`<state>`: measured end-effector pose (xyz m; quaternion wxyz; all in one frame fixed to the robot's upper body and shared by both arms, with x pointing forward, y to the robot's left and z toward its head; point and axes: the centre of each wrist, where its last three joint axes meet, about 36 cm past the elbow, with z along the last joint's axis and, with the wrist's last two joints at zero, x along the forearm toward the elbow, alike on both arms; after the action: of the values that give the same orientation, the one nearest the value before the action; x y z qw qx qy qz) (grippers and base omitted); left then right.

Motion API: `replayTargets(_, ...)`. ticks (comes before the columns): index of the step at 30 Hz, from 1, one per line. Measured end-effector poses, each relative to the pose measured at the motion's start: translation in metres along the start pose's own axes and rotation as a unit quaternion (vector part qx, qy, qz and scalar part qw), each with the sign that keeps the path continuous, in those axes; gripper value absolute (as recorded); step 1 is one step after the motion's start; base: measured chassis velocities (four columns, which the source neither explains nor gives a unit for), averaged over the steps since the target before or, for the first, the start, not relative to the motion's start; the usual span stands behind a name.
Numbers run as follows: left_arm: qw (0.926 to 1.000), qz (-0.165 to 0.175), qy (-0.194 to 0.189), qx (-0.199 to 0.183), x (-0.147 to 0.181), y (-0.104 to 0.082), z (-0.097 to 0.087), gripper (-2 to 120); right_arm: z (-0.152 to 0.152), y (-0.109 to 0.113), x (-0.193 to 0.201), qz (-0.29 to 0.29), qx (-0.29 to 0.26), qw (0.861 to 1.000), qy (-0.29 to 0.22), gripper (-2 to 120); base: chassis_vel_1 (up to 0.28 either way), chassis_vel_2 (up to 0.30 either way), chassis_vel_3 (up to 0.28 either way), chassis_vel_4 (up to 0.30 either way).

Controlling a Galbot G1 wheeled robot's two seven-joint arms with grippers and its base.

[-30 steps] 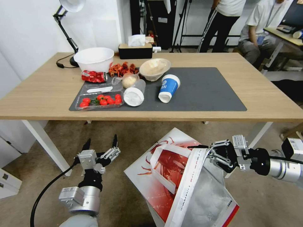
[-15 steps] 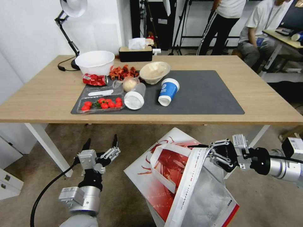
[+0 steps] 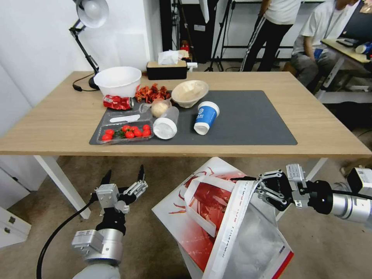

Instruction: Pick up the food delivery bag from the floor and place it on the table.

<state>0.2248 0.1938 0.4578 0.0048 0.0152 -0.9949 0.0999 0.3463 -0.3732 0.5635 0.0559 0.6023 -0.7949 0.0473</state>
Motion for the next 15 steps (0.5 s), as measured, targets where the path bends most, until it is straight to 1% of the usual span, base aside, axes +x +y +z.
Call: replayTargets(15, 1.0000, -0.001, 0.001, 0.001, 0.0005, -0.0017, 0.0019, 100, 0.0024, 0.0003, 0.0004, 0.002, -0.003, 1.000, 0.000, 0, 0.000, 0.000, 0.000, 0.000)
